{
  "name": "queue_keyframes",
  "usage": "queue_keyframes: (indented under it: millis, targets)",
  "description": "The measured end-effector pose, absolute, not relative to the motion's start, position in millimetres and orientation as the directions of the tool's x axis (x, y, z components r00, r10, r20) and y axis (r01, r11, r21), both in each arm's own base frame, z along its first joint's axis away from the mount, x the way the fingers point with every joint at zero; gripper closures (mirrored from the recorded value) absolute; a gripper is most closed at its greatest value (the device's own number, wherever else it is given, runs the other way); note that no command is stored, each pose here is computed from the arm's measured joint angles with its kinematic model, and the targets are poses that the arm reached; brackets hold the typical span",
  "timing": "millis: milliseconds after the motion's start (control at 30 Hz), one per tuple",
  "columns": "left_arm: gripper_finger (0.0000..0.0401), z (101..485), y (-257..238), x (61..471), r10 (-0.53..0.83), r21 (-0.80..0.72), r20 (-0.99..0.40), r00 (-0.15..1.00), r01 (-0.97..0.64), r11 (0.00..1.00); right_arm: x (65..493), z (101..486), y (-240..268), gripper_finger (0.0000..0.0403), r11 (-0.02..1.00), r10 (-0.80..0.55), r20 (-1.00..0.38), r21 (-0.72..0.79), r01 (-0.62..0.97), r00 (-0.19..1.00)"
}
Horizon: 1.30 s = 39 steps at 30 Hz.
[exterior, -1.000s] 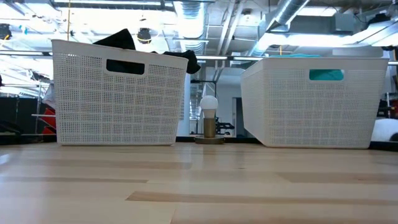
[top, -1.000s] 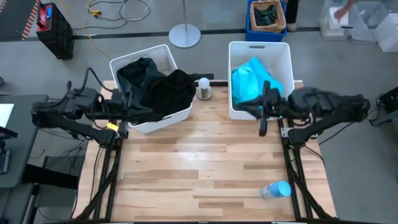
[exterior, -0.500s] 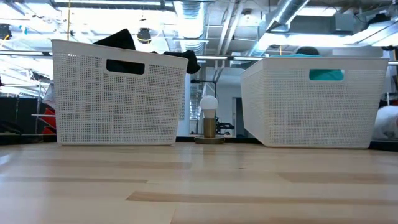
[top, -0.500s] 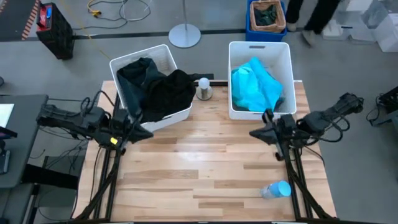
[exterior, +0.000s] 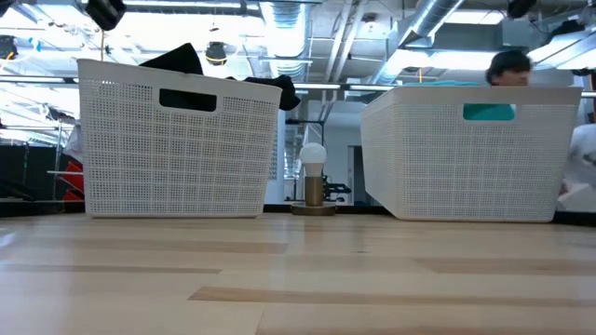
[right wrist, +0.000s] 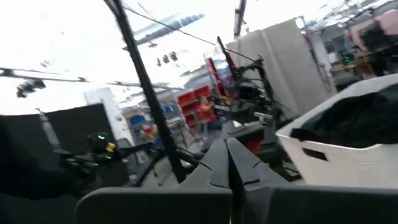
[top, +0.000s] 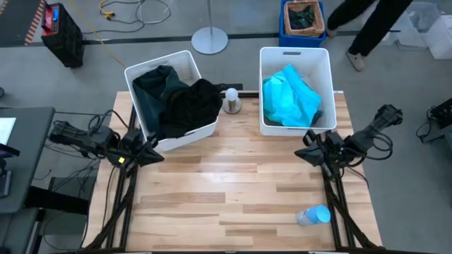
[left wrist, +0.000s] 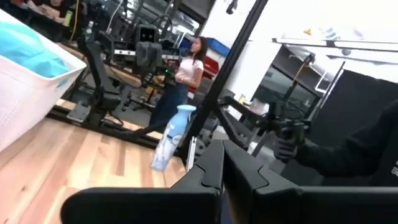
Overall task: Sort clothes
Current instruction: Return to Home Position
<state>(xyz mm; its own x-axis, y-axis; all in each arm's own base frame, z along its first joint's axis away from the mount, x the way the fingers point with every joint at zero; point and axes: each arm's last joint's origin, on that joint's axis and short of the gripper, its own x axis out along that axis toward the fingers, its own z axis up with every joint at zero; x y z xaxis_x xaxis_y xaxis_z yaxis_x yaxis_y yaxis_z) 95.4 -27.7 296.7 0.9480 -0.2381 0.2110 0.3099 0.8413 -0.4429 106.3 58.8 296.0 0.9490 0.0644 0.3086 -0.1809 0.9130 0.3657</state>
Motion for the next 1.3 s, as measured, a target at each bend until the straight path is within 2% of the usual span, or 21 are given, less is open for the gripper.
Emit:
queue_keyframes:
  millis: [233, 367, 533, 667, 833, 1000, 1167, 1300]
  targets:
    - [0.0401, 282.9, -26.7, 83.1, -0.301, -0.423, 0.101, 0.948, 0.315, 0.850, 101.0, 256.7, 63.6, 0.0403, 0.910, 0.127, 0.277, 0.349, -0.223, 0.953]
    - [0.0401, 280.4, -28.2, 81.6, -0.345, -0.390, 0.077, 0.936, 0.346, 0.853, 100.2, 235.8, 63.4, 0.0403, 0.899, 0.119, 0.316, 0.369, -0.237, 0.941]
    - [0.0401, 274.3, -29.9, 87.8, -0.333, -0.364, 0.056, 0.941, 0.330, 0.871, 100.5, 212.1, 63.6, 0.0403, 0.903, 0.125, 0.285, 0.363, -0.228, 0.950]
    - [0.0401, 247.2, -31.3, 97.8, -0.274, -0.335, 0.048, 0.960, 0.274, 0.901, 98.8, 197.7, 63.2, 0.0403, 0.906, 0.158, 0.277, 0.342, -0.251, 0.948]
    - [0.0401, 212.7, -33.2, 105.3, -0.253, -0.334, 0.049, 0.966, 0.254, 0.908, 98.5, 190.1, 68.5, 0.0403, 0.904, 0.246, 0.213, 0.300, -0.303, 0.946]
    - [0.0401, 194.6, -34.4, 107.0, -0.268, -0.328, 0.033, 0.963, 0.264, 0.907, 94.5, 186.0, 75.5, 0.0403, 0.909, 0.325, 0.175, 0.214, -0.359, 0.929]
    - [0.0401, 176.5, -36.1, 107.3, -0.275, -0.310, -0.022, 0.961, 0.255, 0.916, 92.5, 180.3, 79.4, 0.0403, 0.912, 0.364, 0.121, 0.154, -0.379, 0.924]
    - [0.0401, 168.1, -34.8, 107.7, -0.215, -0.273, -0.029, 0.976, 0.199, 0.941, 92.0, 176.0, 80.6, 0.0403, 0.917, 0.376, 0.080, 0.114, -0.383, 0.923]
